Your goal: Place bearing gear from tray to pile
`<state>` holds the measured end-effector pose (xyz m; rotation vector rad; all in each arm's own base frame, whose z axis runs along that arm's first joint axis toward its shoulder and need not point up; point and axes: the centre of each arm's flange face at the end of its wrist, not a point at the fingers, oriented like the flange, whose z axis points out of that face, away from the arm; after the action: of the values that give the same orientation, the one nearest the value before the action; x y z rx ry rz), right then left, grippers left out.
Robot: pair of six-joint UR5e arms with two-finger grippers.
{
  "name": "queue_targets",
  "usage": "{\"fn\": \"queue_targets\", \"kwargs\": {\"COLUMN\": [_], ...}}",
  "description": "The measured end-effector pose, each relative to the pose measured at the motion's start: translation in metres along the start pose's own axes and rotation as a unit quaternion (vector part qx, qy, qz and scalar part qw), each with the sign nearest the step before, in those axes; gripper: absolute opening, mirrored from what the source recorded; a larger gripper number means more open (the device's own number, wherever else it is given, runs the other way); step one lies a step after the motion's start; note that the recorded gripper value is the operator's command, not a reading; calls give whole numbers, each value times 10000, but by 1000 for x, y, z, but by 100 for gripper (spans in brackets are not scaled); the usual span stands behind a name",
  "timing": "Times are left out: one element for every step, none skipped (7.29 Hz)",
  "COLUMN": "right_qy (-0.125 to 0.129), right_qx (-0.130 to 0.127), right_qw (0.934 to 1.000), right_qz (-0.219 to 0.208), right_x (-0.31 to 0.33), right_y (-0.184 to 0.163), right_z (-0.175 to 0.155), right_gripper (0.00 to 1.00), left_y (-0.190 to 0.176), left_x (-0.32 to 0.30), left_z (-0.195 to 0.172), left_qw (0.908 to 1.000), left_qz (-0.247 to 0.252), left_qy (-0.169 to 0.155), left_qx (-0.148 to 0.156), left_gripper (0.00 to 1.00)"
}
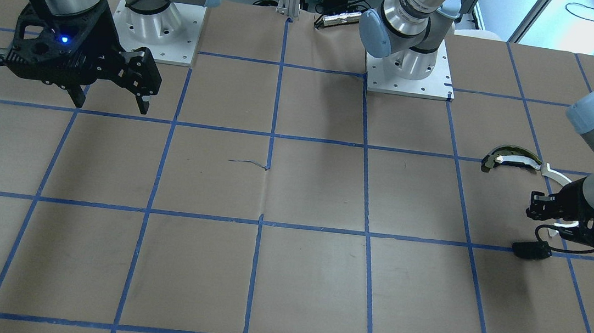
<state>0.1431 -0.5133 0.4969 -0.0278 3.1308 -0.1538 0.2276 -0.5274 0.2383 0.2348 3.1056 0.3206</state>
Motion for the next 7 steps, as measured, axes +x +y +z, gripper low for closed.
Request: {"fn": "queue_targets", "kwargs": {"right_qy": [0,0,5,15,16,11,9], "right_qx": [4,6,9,12,13,14,11], "right_qw": [10000,10000,10000,10000,10000,10000,10000], "right_qz": [0,0,0,-2,-5,-7,-9], "right_x": [0,0,0,0,0,0,0], "right_y": [0,0,0,0,0,0,-1], "right_z": [0,-1,-1,-1,-1,-2,-1], "right_gripper": [100,100,100,100,100,100,100], "left_y": [7,9,8,6,6,6,5], "left_x": [-12,-18,-22,-24,-25,-26,-26], "left_z": [13,23,34,42,48,52,55], "left_qw": [9999,9997,9994,9991,9988,9986,9985], "left_qz": [-102,-153,-191,-226,-248,-261,-270], "left_qy": [110,180,240,287,315,336,354], "left_qx": [-70,-119,-178,-230,-267,-298,-322], "left_gripper": [0,0,0,0,0,0,0]}}
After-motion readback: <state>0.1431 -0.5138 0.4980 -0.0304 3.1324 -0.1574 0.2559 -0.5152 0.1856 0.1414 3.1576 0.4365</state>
